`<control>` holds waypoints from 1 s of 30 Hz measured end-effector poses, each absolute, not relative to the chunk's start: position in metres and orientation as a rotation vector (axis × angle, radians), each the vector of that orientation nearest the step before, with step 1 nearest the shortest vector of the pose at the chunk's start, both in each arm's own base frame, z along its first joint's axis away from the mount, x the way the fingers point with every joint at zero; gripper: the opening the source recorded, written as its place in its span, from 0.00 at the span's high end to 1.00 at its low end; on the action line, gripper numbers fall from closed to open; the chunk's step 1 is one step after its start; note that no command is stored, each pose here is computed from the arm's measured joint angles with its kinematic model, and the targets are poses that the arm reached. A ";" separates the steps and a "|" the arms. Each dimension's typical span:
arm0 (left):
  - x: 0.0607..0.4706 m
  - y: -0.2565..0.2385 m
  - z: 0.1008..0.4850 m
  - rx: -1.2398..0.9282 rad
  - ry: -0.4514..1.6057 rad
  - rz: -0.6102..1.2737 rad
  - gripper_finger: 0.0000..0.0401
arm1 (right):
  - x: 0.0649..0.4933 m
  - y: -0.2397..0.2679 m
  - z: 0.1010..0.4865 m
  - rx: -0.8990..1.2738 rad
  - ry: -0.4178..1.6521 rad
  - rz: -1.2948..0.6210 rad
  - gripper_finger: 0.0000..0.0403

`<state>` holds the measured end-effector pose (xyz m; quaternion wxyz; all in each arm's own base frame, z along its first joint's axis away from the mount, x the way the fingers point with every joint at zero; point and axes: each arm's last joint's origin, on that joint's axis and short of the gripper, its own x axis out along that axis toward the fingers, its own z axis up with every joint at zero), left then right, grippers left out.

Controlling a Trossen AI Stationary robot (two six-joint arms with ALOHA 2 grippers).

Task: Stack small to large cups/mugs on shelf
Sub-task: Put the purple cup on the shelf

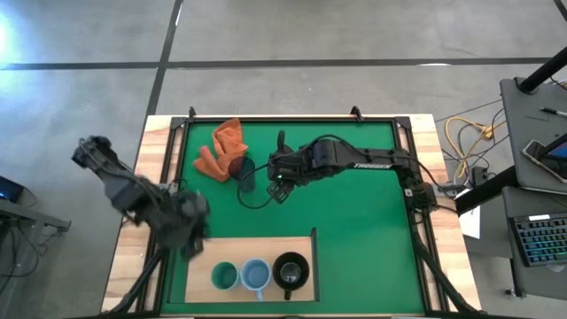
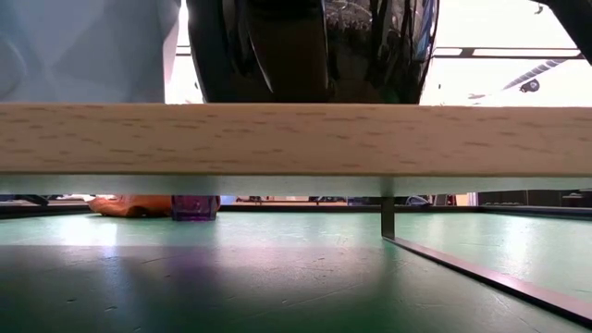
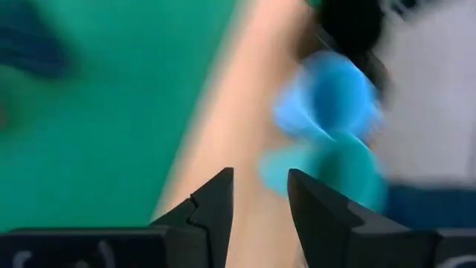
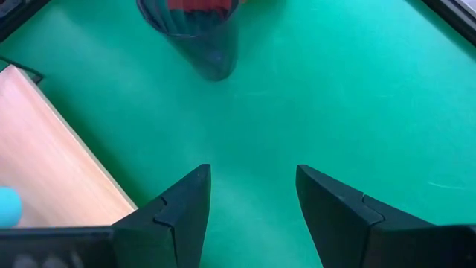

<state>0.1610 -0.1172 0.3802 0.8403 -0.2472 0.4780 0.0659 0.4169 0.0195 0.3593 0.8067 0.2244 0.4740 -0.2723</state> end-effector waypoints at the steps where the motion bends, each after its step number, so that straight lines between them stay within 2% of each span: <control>1: 0.158 -0.106 0.382 -0.509 0.983 0.210 0.72 | 0.417 0.019 0.360 0.482 1.014 -0.586 0.52; 5: 0.143 -0.052 0.387 -0.500 0.920 0.485 0.72 | 0.409 0.011 0.366 0.473 1.004 -0.644 0.52; 8: 0.147 -0.016 0.386 -0.545 0.926 0.559 0.72 | 0.397 0.004 0.377 0.474 1.002 -0.669 0.52; 18: 0.185 0.079 0.347 -0.601 1.043 0.602 0.72 | 0.360 -0.010 0.408 0.469 0.979 -0.730 0.52; 30: 0.233 0.107 0.299 -0.593 1.249 0.593 0.72 | 0.353 -0.019 0.416 0.383 0.952 -0.757 0.52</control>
